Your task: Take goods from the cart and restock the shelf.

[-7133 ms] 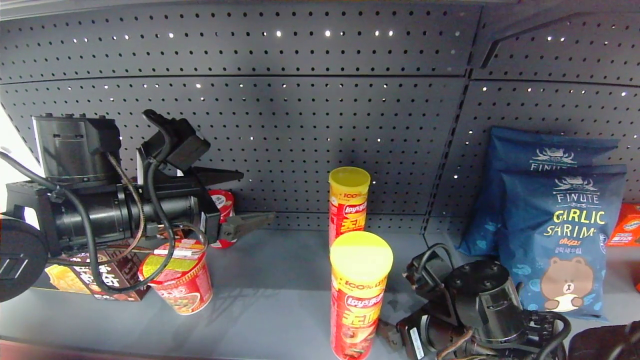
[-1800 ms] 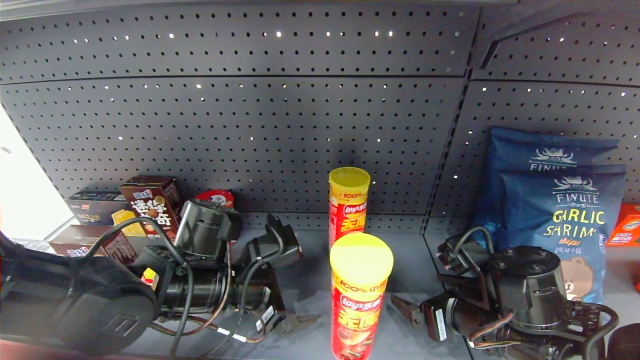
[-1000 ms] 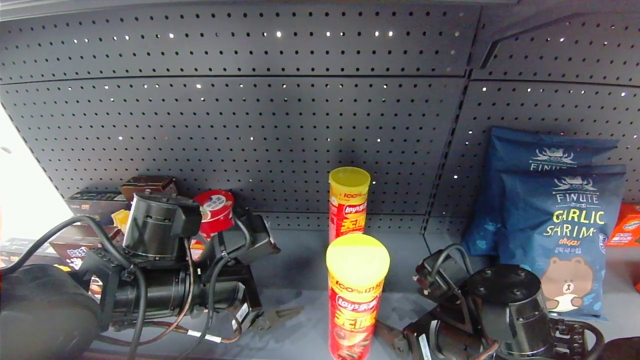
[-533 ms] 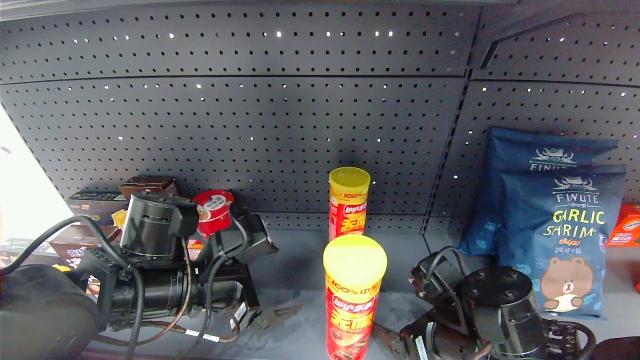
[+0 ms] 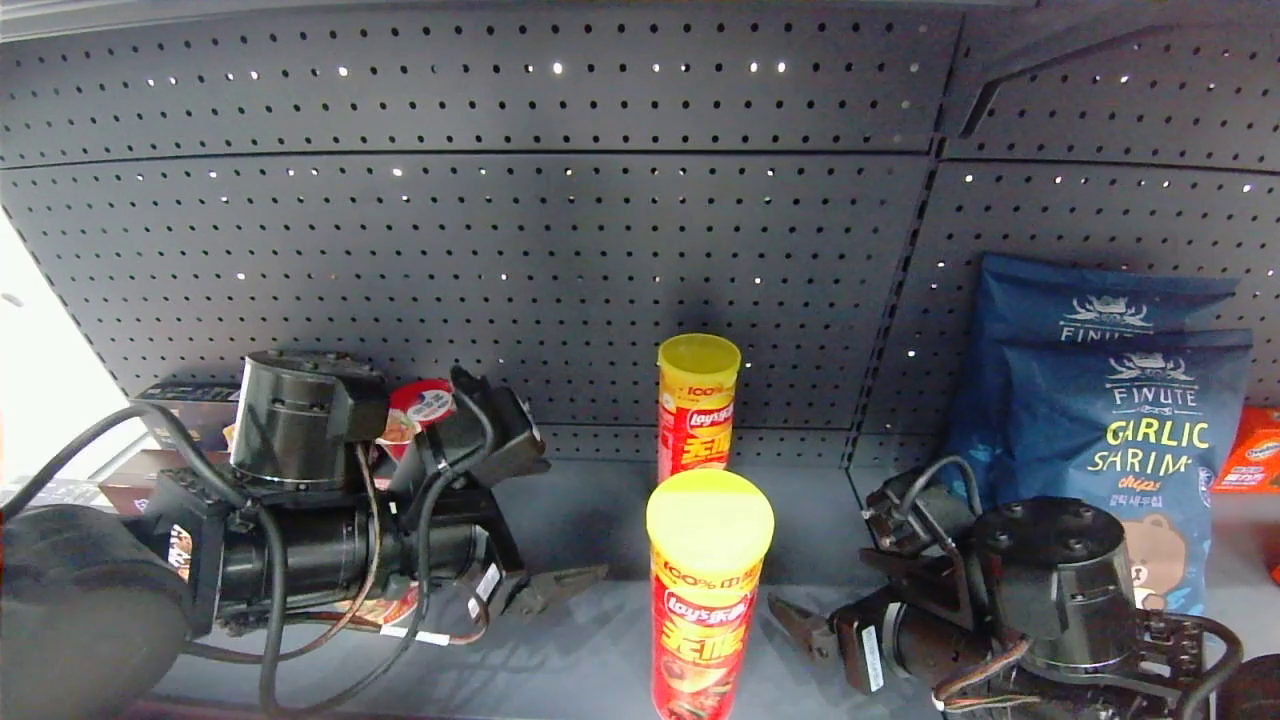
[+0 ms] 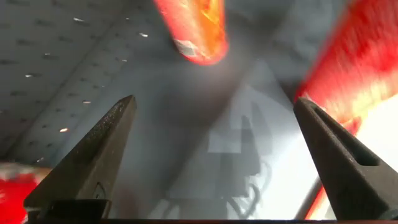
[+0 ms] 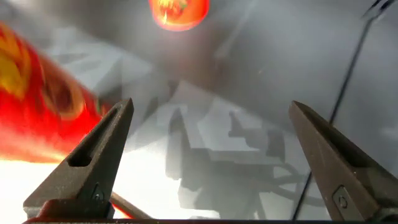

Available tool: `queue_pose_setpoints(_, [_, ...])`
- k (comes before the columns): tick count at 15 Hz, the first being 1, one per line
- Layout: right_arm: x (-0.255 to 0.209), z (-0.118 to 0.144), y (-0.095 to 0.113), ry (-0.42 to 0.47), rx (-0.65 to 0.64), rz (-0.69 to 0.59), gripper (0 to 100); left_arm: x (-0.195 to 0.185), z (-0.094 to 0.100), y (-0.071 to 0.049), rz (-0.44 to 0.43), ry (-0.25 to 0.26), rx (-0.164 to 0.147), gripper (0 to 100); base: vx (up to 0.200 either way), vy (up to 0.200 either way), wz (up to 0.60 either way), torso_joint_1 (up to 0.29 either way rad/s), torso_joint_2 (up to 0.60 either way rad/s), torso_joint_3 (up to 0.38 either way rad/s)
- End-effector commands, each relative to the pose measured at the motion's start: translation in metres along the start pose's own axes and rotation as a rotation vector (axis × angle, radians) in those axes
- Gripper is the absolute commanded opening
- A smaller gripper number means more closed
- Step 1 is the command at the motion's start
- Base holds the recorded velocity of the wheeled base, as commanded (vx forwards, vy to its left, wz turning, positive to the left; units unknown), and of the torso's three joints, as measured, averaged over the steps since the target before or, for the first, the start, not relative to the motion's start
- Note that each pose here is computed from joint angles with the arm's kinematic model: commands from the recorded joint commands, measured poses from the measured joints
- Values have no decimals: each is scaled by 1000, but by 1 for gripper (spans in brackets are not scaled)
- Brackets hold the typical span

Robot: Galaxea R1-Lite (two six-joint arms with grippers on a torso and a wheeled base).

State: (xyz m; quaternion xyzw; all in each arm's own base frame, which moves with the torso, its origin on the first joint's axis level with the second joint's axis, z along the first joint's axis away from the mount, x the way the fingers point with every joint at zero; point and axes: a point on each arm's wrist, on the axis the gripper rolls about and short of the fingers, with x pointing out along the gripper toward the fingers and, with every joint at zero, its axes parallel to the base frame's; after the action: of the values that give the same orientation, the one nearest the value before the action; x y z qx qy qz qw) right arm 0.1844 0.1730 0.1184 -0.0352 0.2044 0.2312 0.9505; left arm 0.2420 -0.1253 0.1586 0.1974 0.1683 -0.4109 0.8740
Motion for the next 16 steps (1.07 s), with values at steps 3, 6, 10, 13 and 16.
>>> queue_pose_setpoints(3, [-6, 30, -19, -123, 64, -61, 100, -48, 37, 6, 178, -169, -122, 100, 0, 0, 0, 0, 0, 0])
queue_pose_setpoints(6, [-16, 40, -24, -179, 82, -72, 100, -94, 34, 17, 323, -233, -111, 100, 0, 0, 0, 0, 0, 0])
queue_pose_setpoints(10, [-44, 54, -35, -274, 112, -120, 100, -153, 14, 3, 490, -287, -120, 100, 0, 0, 0, 0, 0, 0])
queue_pose_setpoints(13, [-81, 60, -62, -380, 146, -222, 100, -192, -7, -30, 628, -341, -103, 100, 0, 0, 0, 0, 0, 0])
queue_pose_setpoints(16, [-120, 50, -88, -465, 151, -352, 100, -217, -36, -67, 806, -344, -121, 100, 0, 0, 0, 0, 0, 0])
